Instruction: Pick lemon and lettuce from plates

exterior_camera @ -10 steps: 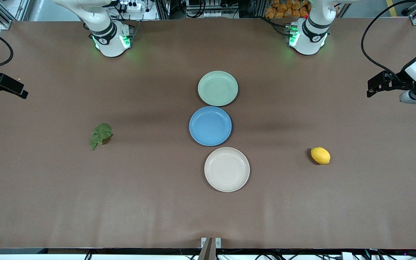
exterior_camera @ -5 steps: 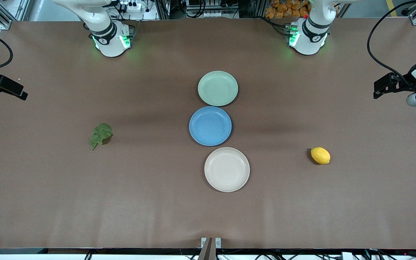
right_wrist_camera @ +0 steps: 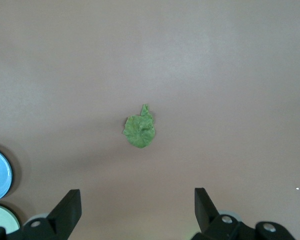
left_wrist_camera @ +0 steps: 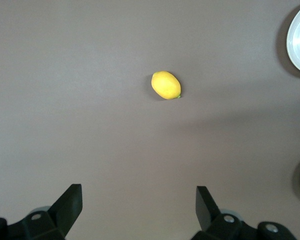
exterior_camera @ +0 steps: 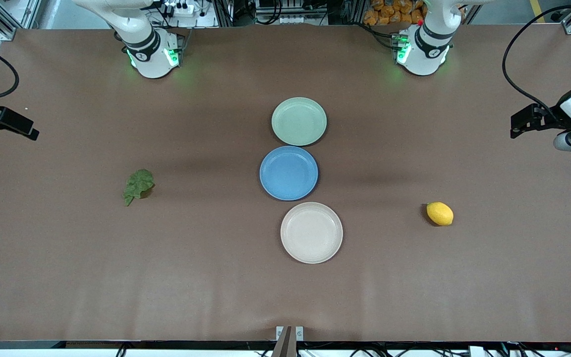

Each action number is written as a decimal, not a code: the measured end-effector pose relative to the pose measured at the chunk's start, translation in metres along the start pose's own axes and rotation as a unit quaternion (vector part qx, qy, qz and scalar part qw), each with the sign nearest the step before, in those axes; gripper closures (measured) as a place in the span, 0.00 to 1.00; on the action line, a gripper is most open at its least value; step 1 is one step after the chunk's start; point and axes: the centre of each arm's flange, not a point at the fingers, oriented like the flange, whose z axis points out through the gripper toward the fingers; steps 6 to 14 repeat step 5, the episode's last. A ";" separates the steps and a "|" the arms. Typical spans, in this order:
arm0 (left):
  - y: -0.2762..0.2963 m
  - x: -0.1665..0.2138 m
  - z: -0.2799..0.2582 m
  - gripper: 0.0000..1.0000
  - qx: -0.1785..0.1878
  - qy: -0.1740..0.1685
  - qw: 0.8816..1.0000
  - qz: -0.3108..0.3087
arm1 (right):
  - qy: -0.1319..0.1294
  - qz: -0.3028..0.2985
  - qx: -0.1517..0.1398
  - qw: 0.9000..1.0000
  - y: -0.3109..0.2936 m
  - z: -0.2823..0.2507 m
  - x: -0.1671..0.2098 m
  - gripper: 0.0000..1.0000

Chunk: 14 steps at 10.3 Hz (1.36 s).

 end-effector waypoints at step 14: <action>0.000 0.000 -0.002 0.00 0.000 0.001 1.000 0.000 | 0.000 0.000 0.000 1.000 0.000 0.001 0.001 0.00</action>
